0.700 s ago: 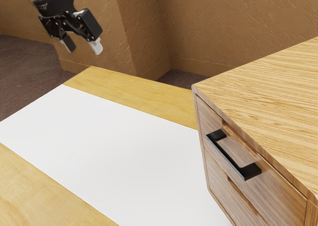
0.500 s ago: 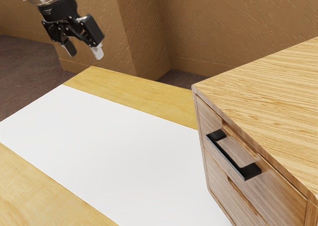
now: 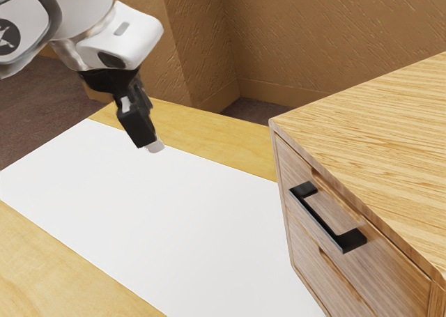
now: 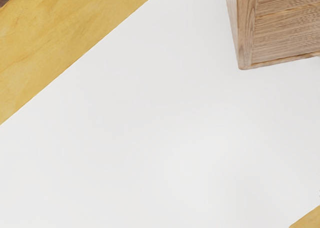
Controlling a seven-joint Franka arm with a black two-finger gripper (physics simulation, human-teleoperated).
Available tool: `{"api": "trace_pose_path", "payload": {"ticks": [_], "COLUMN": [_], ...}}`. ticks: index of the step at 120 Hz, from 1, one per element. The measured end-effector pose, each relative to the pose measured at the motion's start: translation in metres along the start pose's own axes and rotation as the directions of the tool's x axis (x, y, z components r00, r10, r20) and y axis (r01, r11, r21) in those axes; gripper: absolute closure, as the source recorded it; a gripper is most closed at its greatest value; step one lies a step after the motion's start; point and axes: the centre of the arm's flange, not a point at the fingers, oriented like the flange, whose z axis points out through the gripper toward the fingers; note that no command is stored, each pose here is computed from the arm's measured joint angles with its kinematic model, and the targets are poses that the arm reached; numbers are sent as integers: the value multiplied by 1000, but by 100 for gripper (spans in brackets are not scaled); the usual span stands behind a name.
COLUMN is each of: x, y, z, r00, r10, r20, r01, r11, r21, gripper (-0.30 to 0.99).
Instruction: Pull the drawer handle with one arm to open the drawer
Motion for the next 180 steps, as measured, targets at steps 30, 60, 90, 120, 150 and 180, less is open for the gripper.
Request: {"api": "trace_pose_path", "payload": {"ticks": [30, 60, 90, 120, 150, 180], "x": [28, 19, 48, 61, 70, 63], "y": [54, 82, 111, 153, 167, 192], "z": [-23, 0, 6, 12, 17, 21], "r00": [868, 632, 441, 347, 417, 456], "r10": [492, 750, 878, 927, 901, 881], "r20": [-60, -193, -186, -143, -123, -126], "r01": [-484, -731, -843, -851, -832, -824], "r11": [868, 660, 477, 376, 432, 471], "r21": [112, 171, 248, 367, 348, 314], "gripper": [0, 0, 0, 0, 0, 2]}}
